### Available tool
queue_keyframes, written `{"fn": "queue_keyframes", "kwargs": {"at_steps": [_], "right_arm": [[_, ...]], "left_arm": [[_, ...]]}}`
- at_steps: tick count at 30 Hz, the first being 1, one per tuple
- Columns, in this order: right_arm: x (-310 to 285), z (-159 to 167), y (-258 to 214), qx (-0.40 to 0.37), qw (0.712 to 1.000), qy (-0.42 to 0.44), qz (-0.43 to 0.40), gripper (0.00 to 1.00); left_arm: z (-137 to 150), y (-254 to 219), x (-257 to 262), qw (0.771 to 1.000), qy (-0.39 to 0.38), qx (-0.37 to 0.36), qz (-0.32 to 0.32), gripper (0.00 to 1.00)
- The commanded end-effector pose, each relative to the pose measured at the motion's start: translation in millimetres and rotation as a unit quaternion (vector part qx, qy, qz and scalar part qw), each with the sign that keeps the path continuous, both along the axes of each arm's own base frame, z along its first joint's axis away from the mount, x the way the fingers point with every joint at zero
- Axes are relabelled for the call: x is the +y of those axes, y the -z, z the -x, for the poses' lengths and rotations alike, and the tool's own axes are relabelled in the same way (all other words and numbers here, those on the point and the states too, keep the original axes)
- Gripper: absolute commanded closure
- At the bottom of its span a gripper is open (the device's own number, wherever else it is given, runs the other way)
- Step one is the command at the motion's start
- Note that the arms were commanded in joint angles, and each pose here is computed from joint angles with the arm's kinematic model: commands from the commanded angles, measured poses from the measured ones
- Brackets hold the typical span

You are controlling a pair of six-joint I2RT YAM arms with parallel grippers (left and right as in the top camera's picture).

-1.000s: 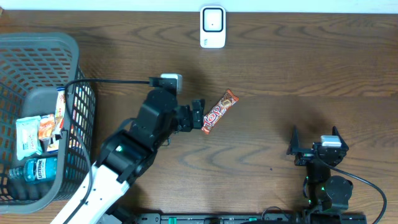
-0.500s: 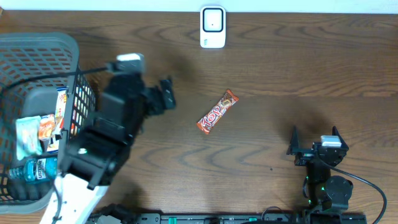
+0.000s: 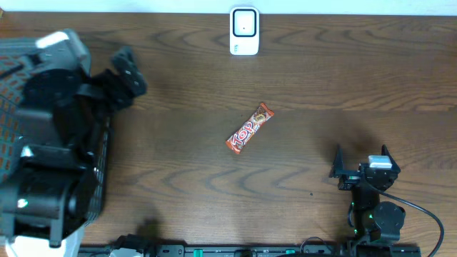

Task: Scan the item barcode
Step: 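Move the left gripper back into the basket toward the cream snack bag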

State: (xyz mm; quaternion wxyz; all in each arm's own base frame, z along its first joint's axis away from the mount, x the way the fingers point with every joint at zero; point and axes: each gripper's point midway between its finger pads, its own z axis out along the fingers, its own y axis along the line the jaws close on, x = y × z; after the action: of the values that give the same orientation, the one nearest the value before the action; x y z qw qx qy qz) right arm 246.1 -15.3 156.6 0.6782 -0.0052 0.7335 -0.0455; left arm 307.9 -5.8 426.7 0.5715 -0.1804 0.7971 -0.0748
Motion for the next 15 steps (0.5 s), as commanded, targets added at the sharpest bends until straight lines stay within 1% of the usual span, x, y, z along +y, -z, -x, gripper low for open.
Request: {"fn": "queue_keyframes", "kwargs": {"at_steps": [1,5,8,12,15], "right_arm": [[1.7,0.1,0.5,0.001,1.000,-0.004,0.006,0.01],[1.7,0.1,0.5,0.001,1.000,-0.004,0.006,0.01],[1.7,0.1,0.5,0.001,1.000,-0.004,0.006,0.01],[1.7,0.1,0.5,0.001,1.000,-0.004,0.006,0.01],[1.7,0.1,0.5,0.001,1.000,-0.004,0.006,0.01]], "left_arm": [[3.2,-19.5,29.7,0.999,-0.050,-0.020,-0.009,0.00],[5.4,-18.8,67.3,0.993,-0.115,-0.014,-0.011,0.00],[9.3,-7.2,95.2,0.987,-0.162,0.009,-0.005,0.00],[14.7,18.6,130.7,0.974,-0.218,0.061,-0.002,0.00],[15.7,39.1,147.5,0.965,-0.241,0.101,0.003,0.00]]}}
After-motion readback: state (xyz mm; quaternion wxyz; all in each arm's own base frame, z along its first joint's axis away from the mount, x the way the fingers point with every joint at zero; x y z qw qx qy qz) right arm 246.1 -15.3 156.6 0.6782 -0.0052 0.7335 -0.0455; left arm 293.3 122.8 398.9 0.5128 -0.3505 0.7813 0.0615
